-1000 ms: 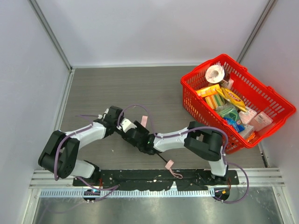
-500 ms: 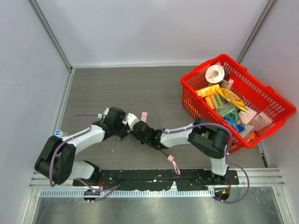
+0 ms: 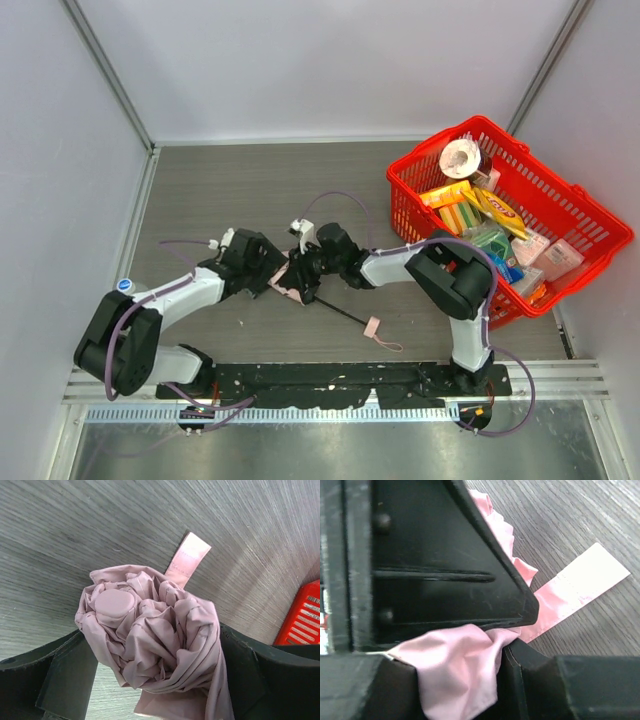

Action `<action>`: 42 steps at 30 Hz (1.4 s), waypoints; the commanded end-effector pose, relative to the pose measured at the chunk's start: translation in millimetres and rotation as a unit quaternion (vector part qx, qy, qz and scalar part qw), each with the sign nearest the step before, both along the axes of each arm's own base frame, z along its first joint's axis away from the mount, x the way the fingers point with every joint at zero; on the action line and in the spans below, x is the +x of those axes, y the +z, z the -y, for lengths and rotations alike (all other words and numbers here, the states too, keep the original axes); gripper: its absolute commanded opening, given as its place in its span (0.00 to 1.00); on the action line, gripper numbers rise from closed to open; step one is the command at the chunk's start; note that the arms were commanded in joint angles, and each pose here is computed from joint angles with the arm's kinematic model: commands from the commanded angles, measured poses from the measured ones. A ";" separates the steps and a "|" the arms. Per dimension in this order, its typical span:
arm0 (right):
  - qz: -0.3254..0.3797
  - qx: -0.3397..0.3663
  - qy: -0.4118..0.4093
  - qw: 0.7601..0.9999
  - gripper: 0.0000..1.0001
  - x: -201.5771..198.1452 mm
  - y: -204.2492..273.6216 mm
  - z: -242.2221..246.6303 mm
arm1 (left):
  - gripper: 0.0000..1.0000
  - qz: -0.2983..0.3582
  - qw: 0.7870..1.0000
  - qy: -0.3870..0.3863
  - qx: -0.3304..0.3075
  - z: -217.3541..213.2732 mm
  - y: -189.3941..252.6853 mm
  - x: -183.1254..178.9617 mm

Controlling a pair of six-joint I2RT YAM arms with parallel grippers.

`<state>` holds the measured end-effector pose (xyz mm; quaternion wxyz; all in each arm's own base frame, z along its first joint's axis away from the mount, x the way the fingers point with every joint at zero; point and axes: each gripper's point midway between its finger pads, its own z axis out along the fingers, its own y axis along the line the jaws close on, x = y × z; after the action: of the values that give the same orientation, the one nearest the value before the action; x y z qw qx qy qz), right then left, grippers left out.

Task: Put away the umbrella

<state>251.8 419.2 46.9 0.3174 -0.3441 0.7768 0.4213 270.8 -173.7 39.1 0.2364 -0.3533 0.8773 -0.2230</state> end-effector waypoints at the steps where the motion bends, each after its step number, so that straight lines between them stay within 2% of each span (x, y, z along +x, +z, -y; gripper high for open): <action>1: -0.081 0.143 0.050 0.985 0.01 -7.0 46.2 -19.8 | 0.87 -0.080 0.994 -0.018 0.077 -25.0 -51.7 -36.1; 4: -0.094 0.145 0.069 0.983 0.01 -12.7 43.4 -21.0 | 0.74 -0.081 0.993 -0.018 0.084 -26.4 -56.8 -35.1; 6: -0.097 0.128 0.071 0.984 0.01 -12.8 35.1 -19.0 | 0.54 -0.076 0.993 -0.019 0.085 -26.8 -56.5 -33.4; 9: -0.096 0.106 0.066 0.988 0.01 -11.8 25.2 -14.7 | 0.36 -0.070 0.993 -0.020 0.090 -29.7 -56.1 -34.0; 11: -0.089 0.086 0.060 0.991 0.01 -10.3 19.3 -11.1 | 0.19 -0.069 0.993 -0.022 0.089 -29.6 -56.7 -34.7; 13: -0.075 0.061 0.037 0.995 0.09 -2.6 14.3 -5.6 | 0.07 -0.073 0.993 -0.024 0.086 -28.4 -58.3 -36.6; 16: -0.041 0.002 -0.002 0.999 0.34 7.3 7.1 6.2 | 0.00 -0.083 0.993 -0.026 0.077 -25.6 -61.9 -40.0; 17: -0.017 -0.008 -0.016 1.000 0.41 13.9 12.9 8.9 | 0.00 -0.087 0.993 -0.024 0.073 -24.5 -62.7 -41.1; 18: -0.005 -0.023 -0.032 0.999 0.60 15.6 18.7 11.3 | 0.00 -0.092 0.993 -0.023 0.069 -23.6 -64.8 -43.2; 20: 0.022 -0.051 -0.039 0.998 0.73 12.0 26.5 12.5 | 0.00 -0.101 0.993 -0.019 0.058 -20.6 -65.7 -45.2; 21: 0.045 -0.071 -0.038 0.996 0.75 11.5 27.4 14.7 | 0.00 -0.106 0.993 -0.018 0.051 -18.4 -65.1 -46.6; 22: 0.071 -0.096 -0.052 0.991 0.75 7.4 32.2 12.5 | 0.00 -0.113 0.992 -0.011 0.046 -17.9 -64.9 -48.5; 23: 0.094 -0.122 -0.031 0.988 0.76 -8.0 30.3 7.0 | 0.00 -0.119 0.992 -0.007 0.041 -16.9 -64.0 -49.9; 26: 0.180 -0.213 -0.075 0.958 0.77 -1.4 19.3 17.6 | 0.00 -0.134 0.991 0.008 0.023 -12.6 -57.1 -52.0; 27: 0.192 -0.225 -0.069 0.953 0.77 -10.7 11.1 13.9 | 0.00 -0.135 0.991 0.014 0.019 -11.7 -53.7 -51.2; 29: 0.228 -0.263 -0.098 0.932 0.77 -4.0 1.5 22.0 | 0.00 -0.145 0.989 0.012 0.002 -5.6 -45.0 -53.3; 34: 0.278 -0.307 -0.149 0.898 0.77 8.7 -10.5 32.6 | 0.00 -0.148 0.988 0.013 -0.033 4.6 -24.5 -52.4; 38: 0.304 -0.307 -0.181 0.883 0.66 19.1 -7.7 34.9 | 0.00 -0.164 0.985 0.018 -0.050 8.0 -22.2 -60.5; 40: 0.307 -0.306 -0.179 0.883 0.54 20.4 -12.7 33.5 | 0.00 -0.169 0.984 0.018 -0.054 8.3 -23.4 -63.2; 41: 0.307 -0.307 -0.176 0.884 0.40 20.2 -17.5 32.4 | 0.00 -0.171 0.984 0.019 -0.054 8.1 -24.8 -64.3; 42: 0.304 -0.306 -0.172 0.885 0.35 19.3 -19.3 31.2 | 0.00 -0.169 0.984 0.018 -0.056 8.5 -24.7 -64.1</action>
<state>239.5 406.1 31.1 0.4533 -0.4208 0.7844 0.0461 256.4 -184.3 31.6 0.1581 -0.4132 0.8638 -0.2409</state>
